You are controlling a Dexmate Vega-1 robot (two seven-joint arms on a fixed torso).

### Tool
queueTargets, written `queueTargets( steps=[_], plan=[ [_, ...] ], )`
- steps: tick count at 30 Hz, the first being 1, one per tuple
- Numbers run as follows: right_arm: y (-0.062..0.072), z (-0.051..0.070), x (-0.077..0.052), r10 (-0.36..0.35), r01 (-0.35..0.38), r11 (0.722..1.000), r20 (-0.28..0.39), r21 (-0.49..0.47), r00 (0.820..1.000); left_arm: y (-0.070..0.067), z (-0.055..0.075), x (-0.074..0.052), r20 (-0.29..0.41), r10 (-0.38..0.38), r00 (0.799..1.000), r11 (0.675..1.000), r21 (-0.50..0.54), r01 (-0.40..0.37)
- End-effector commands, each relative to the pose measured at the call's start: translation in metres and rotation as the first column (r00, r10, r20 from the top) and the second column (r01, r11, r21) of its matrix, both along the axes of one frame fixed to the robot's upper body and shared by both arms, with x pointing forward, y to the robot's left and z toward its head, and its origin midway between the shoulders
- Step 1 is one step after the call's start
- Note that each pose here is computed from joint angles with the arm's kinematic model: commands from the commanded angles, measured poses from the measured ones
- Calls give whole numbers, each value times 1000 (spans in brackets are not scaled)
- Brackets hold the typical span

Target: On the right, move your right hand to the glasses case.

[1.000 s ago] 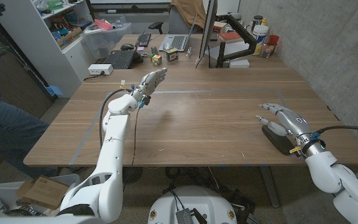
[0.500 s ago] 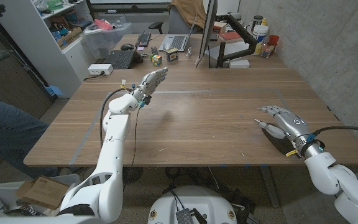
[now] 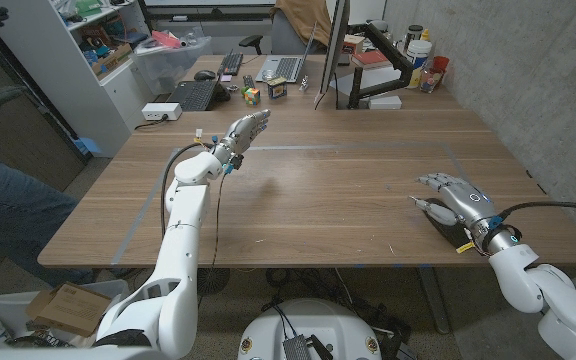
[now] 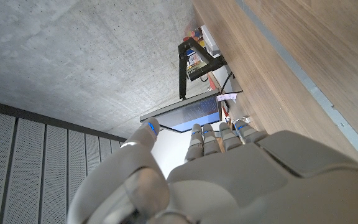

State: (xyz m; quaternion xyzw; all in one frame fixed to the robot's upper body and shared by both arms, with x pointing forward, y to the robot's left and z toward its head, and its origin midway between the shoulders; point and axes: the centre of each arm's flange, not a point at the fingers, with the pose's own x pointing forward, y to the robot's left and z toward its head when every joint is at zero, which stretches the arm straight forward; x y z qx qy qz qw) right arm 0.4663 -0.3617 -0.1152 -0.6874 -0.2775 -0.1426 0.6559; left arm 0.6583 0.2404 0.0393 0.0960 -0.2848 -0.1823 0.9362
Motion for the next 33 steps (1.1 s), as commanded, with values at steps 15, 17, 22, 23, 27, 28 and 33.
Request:
queueTargets(
  steps=[15, 17, 22, 23, 27, 28, 33],
  plan=[
    [-1, -15, 14, -33, 29, 999, -89, -37, 996, 1, -6, -1, -12, 8, 1000, 1000, 16, -8],
    [-2, -16, 15, -32, 29, 999, -96, -37, 995, 1, -6, -1, -14, 9, 1000, 1000, 14, -9],
    [-2, -17, 17, -29, 25, 999, -95, -36, 995, 1, -6, -1, -12, 9, 1000, 1000, 17, -8],
    [-2, -16, 17, -28, 25, 999, -94, -37, 995, 0, -6, -1, -11, 7, 1000, 1000, 17, -7],
    [-1, -15, 17, -28, 24, 999, -92, -35, 995, -3, -5, -2, -5, -3, 1000, 1000, 18, 3],
    [0, -15, 17, -27, 24, 999, -92, -34, 995, -4, -5, -2, -5, -5, 1000, 1000, 19, 5],
    [0, -15, 18, -20, 17, 1000, -93, -26, 995, -6, -4, 1, -9, -9, 1000, 1000, 22, 10]
  ],
)
